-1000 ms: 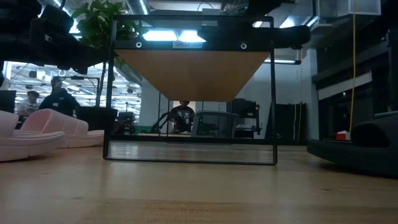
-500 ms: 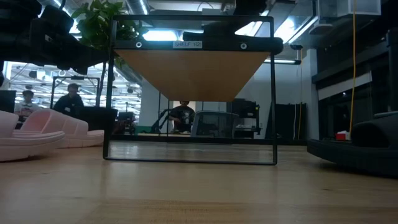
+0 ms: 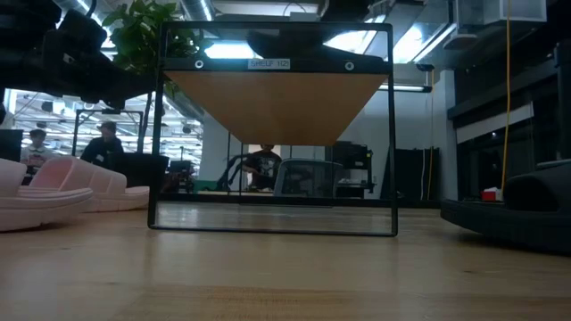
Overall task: Pick and place slides into the shelf
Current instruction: Put the top black slide on the shelf
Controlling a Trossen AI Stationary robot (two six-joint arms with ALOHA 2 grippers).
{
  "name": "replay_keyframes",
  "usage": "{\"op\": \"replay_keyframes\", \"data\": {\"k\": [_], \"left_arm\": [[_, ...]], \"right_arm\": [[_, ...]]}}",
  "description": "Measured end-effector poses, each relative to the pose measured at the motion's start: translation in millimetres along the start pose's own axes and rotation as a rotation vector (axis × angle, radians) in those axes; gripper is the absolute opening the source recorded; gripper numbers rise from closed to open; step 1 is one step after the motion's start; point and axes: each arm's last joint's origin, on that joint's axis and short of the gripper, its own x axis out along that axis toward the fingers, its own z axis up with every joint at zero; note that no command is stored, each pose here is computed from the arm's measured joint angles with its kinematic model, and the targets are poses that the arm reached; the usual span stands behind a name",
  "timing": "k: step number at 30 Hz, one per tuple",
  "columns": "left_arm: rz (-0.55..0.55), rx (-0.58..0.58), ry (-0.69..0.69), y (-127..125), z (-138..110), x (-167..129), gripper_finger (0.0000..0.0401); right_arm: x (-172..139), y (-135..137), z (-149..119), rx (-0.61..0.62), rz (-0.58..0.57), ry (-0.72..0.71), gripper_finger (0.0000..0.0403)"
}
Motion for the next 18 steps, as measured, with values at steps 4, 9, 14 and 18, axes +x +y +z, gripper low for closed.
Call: {"op": "replay_keyframes", "data": {"k": [4,9,14,18], "left_arm": [[0.0,-0.018,0.003,0.0,-0.3,0.0,0.0],[0.0,-0.024,0.003,0.0,-0.3,0.0,0.0],[0.0,-0.024,0.002,0.0,-0.1,0.0,0.0],[0.0,-0.024,0.002,0.0,-0.2,0.0,0.0]], "right_arm": [[0.6,-4.2,-0.6,0.001,0.022,-0.01,0.0011],[2.2,-17.6,-2.9,0.023,0.015,-0.023,0.0011],[3.3,-36.2,-4.5,0.02,0.064,-0.086,0.0011],[3.4,-47.7,-5.7,-0.002,0.067,-0.12,0.0011]]}}
